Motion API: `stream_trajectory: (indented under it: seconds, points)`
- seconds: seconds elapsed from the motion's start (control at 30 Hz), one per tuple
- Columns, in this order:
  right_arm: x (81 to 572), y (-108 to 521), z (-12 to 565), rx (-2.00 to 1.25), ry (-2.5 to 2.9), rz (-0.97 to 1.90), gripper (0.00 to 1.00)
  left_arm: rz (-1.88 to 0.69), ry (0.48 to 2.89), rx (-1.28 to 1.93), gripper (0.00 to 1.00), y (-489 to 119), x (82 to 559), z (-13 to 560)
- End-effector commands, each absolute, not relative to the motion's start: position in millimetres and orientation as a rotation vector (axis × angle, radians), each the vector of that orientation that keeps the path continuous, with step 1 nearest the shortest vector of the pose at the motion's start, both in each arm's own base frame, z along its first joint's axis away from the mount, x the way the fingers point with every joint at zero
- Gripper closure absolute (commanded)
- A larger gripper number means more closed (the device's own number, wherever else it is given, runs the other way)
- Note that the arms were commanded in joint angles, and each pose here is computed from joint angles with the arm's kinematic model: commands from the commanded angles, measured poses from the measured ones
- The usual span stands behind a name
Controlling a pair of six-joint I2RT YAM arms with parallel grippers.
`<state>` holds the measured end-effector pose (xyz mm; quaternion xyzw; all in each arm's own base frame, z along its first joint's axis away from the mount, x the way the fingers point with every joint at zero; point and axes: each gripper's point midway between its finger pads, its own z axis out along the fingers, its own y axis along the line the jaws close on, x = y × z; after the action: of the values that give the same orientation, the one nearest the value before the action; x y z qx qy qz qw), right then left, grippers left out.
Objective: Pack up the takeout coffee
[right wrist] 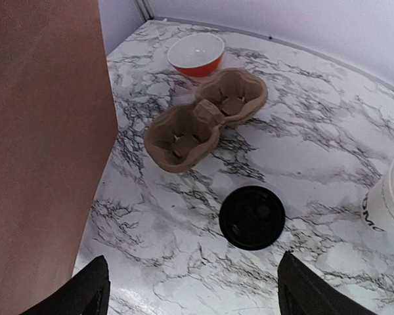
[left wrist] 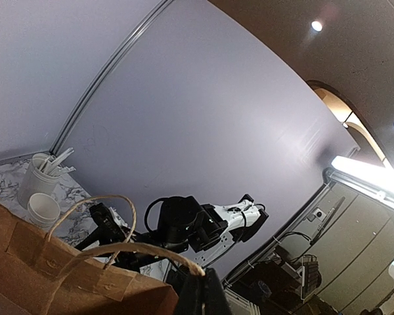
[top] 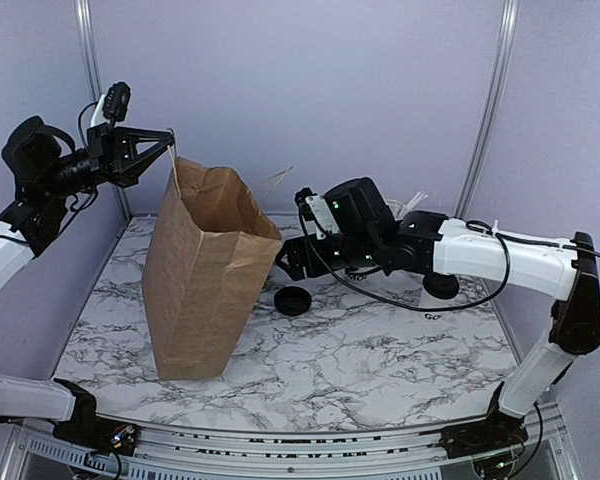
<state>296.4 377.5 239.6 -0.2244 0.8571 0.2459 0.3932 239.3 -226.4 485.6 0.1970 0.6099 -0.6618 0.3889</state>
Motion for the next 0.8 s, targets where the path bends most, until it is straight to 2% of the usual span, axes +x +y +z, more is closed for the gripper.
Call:
stream_trajectory:
  seconds: [0.0, 0.53, 0.77]
  points:
    - [293.7, 426.1, 261.9, -0.640, 2.079, 0.751, 0.15, -1.675, 1.520, 0.552, 1.00, -222.8, 225.3, 492.8]
    - [290.6, 501.6, 259.7, -0.721, 1.967, 1.101, 0.15, -1.569, 1.683, 0.424, 1.00, -193.4, 256.4, 442.2]
    - [289.1, 518.3, 261.7, -0.739, 1.933, 1.173, 0.15, -1.295, 1.864, 0.300, 0.97, -176.3, 275.5, 416.3]
